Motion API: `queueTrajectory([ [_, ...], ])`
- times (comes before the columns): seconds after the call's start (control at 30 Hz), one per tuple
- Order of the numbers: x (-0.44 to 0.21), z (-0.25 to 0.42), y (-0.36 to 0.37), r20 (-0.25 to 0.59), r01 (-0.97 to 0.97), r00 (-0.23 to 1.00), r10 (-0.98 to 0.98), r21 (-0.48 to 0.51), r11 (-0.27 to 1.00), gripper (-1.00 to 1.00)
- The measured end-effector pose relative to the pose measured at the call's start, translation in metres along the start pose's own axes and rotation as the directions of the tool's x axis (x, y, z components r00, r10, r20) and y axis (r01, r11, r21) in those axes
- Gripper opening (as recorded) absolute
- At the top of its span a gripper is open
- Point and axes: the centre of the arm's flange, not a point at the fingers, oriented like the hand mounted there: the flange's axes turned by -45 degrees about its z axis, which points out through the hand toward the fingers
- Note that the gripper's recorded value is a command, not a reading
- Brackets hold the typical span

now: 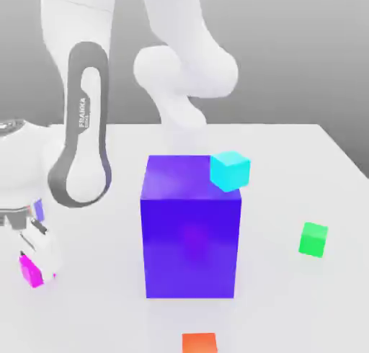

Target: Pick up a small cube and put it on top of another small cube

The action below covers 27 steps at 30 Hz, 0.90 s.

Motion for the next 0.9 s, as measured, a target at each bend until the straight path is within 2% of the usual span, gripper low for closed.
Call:
queueTrajectory([
  [0.13, 0.0, 0.003, 0.0, 0.001, -0.001, 1.0, 0.001, 0.001, 1.0, -1.0],
  [0.33, 0.003, -0.055, -0.005, -0.009, 0.015, 1.0, -0.015, 0.004, 1.0, -1.0],
  [0.5, 0.001, -0.082, -0.1, -0.061, 0.319, 0.946, -0.317, 0.024, 0.947, -1.0],
  [0.67, -0.035, -0.102, -0.208, -0.106, 0.638, 0.767, -0.633, 0.03, 0.769, -1.0],
  [0.9, -0.139, -0.132, -0.343, -0.171, 0.942, 0.331, -0.928, 0.01, 0.334, -1.0],
])
